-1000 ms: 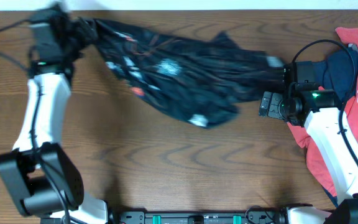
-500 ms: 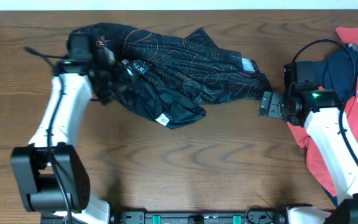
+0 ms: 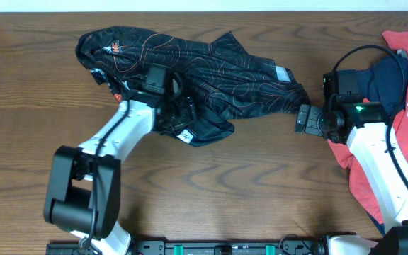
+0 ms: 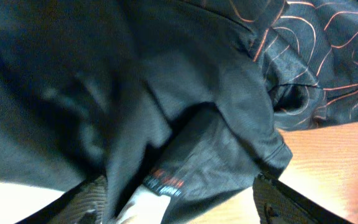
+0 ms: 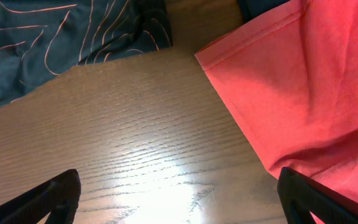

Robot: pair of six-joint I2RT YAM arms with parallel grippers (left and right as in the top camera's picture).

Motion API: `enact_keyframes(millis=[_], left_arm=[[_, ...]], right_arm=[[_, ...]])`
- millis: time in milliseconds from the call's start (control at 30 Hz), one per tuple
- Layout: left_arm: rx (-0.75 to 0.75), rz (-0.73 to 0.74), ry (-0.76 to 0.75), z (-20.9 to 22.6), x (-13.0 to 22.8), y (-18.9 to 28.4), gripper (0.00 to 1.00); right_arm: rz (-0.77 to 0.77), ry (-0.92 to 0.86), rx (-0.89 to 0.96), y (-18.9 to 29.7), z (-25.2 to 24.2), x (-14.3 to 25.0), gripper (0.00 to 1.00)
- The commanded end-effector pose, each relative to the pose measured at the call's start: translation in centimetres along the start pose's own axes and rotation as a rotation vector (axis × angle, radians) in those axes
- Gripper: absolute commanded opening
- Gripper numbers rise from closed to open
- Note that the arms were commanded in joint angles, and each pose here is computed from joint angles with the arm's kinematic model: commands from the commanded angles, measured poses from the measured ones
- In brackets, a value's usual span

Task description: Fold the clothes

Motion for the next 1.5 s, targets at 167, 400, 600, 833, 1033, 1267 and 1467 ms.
enact_keyframes(millis=[167,400,600,833,1033,1267,1467], left_arm=[[-0.132,0.037,-0.028,0.6,1.1,-3.2,0.75],[-0.129,-0.046,-0.071,0.3,-0.9,-1.1,0.66],[-0.157,-0.159,-0.127,-0.3,-2.4,2.1,0.66],[-0.269,-0.152,-0.100,1.6,-2.4,0.3,0.66],[-0.288,-0.156,-0.098,2.3,-2.9,-2.0,0.64],[-0.276,-0.146,-0.099,2.3,-2.8,-2.2,0.36],[-0.307,-0.125,-0.094,3.0,-2.2,-2.8,0.41]], right_arm=[[-0.001,-0.029,-0.019,0.4,-0.1,-0.3,0.99],[-0.002,-0.029,-0.019,0.4,-0.1,-0.3,0.99],[-0.005,-0.030,-0.021,0.4,-0.1,-0.3,0.99],[-0.006,-0.030,-0.023,0.4,-0.1,-0.4,0.99],[0.002,-0.029,-0.017,0.4,-0.2,-0.2,0.99],[0.005,-0.029,-0.016,0.4,-0.2,-0.1,0.99],[0.006,-0.028,-0.016,0.4,-0.2,-0.1,0.99]])
Point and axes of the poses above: each gripper's point midway between its finger pads, its own y axis back along the fingers, its own z axis along the line the jaws close on, x = y × z, the point moved 6 cm from there along y, back along the fingers, and after that the axes turned 15 degrees about -y, right-handed, at the moved point
